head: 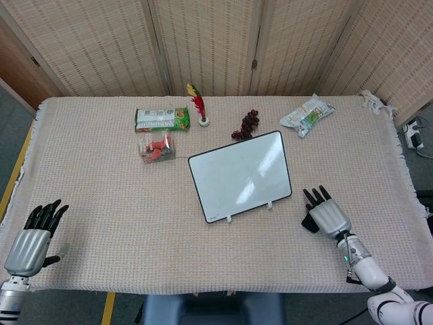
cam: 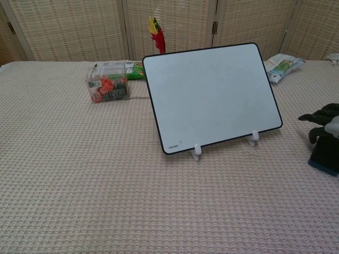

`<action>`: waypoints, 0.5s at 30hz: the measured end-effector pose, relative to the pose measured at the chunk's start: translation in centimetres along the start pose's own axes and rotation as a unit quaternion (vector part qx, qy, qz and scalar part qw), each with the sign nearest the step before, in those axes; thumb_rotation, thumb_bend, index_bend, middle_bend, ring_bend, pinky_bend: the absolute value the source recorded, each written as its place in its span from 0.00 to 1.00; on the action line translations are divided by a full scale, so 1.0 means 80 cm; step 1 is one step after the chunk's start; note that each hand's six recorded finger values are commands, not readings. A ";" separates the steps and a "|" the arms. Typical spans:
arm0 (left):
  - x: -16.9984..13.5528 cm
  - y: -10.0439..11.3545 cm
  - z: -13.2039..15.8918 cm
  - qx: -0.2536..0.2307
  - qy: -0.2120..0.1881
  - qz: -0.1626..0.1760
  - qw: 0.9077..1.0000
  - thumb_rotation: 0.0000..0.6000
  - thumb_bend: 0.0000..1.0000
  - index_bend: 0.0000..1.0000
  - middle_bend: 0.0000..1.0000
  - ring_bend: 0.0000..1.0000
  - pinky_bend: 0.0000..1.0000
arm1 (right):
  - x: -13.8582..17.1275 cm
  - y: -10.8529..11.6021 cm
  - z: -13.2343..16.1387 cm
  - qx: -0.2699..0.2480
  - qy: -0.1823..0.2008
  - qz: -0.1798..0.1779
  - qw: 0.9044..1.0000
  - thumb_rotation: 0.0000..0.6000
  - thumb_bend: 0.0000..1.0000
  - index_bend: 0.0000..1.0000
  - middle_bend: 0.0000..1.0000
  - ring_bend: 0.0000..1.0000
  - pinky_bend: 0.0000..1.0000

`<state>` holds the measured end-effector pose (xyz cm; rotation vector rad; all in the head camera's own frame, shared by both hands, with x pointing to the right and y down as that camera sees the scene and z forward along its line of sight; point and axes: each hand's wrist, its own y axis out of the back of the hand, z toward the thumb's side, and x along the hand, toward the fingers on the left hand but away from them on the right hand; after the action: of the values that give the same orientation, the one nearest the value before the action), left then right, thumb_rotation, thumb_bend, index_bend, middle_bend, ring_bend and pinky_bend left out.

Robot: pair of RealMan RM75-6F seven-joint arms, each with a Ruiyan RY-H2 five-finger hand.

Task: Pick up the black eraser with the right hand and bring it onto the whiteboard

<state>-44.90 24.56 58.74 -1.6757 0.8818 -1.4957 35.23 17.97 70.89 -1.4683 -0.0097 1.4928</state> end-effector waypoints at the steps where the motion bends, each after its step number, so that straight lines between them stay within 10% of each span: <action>1: 0.000 0.000 0.000 0.000 0.000 0.000 1.000 1.00 0.35 0.00 0.00 0.00 0.00 | -0.001 0.001 0.000 0.001 -0.002 -0.006 1.000 1.00 0.35 0.46 0.00 0.06 0.04; 15: 0.000 0.000 0.002 -0.002 -0.002 0.000 1.000 1.00 0.35 0.00 0.00 0.00 0.00 | 0.011 0.029 0.005 -0.040 -0.002 -0.111 0.993 1.00 0.35 0.55 0.06 0.11 0.09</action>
<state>-44.71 24.57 58.71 -1.6814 0.8826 -1.4902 33.72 17.64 68.92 -1.4763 -0.2307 1.3261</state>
